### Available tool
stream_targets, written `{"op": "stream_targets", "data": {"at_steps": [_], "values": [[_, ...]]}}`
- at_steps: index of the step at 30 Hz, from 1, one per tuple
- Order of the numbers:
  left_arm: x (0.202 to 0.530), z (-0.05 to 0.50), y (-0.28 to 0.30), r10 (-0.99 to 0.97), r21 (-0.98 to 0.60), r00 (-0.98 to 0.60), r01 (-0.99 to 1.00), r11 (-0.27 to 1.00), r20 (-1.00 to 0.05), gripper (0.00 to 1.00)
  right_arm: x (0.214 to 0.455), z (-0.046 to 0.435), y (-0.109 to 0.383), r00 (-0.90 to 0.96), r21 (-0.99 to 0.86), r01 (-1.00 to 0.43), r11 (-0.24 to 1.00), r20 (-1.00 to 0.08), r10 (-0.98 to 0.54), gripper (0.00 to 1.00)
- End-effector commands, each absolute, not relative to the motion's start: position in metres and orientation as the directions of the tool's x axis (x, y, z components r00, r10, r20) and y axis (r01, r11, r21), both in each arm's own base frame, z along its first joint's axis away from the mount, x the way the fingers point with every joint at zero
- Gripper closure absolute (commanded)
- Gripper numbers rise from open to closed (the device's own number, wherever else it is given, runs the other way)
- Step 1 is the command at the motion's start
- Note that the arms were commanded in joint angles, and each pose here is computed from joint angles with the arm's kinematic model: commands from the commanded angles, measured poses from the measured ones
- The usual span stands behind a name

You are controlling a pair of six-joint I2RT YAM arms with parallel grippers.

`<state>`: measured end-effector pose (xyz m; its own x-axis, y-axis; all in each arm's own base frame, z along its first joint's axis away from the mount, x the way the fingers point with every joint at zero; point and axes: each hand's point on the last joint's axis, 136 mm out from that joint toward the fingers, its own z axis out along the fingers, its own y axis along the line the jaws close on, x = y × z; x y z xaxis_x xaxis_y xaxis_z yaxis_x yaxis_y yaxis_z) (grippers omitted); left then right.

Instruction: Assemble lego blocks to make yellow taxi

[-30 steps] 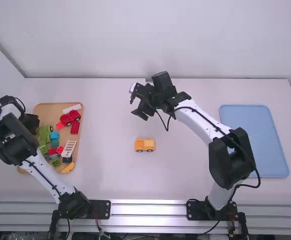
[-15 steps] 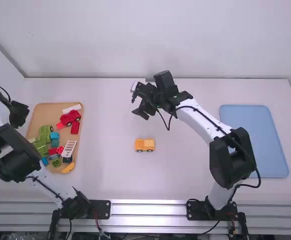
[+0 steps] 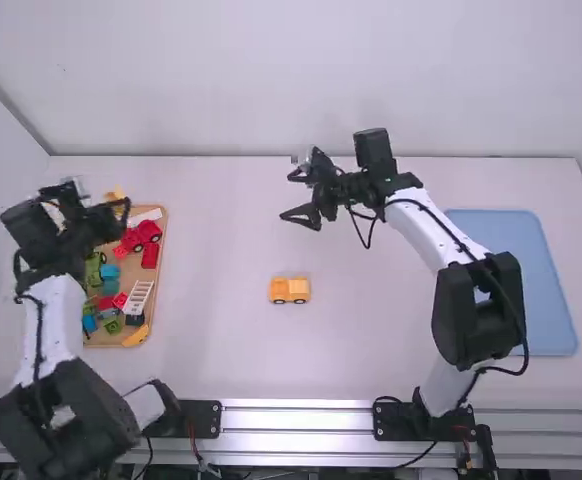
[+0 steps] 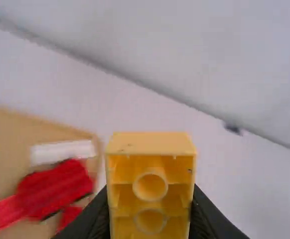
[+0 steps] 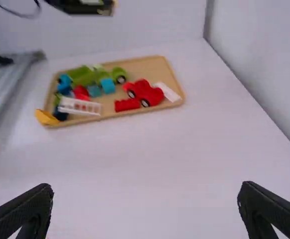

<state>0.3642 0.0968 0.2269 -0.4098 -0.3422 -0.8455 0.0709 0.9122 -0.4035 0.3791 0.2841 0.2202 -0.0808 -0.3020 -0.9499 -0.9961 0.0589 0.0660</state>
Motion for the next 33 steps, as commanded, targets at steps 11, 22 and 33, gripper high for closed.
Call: {"op": "stream_targets", "data": {"at_steps": [11,22,33], "values": [[0.327,0.243,-0.138,0.031,-0.038,-0.061,0.871,0.489,-0.998,0.91,0.328,0.261,0.294,-0.216,0.243,-0.952,-0.187,-0.964,-0.152,0.01],[0.329,0.244,-0.183,-0.019,-0.064,-0.061,0.97,0.236,-0.998,0.92,0.31,0.272,0.277,-0.151,0.158,-0.943,-0.294,-0.987,-0.046,0.06],[0.331,0.242,-0.205,-0.035,-0.056,-0.05,0.983,0.176,-0.998,0.94,0.316,0.266,0.283,-0.097,0.113,-0.958,-0.265,-0.993,-0.074,0.21]]}}
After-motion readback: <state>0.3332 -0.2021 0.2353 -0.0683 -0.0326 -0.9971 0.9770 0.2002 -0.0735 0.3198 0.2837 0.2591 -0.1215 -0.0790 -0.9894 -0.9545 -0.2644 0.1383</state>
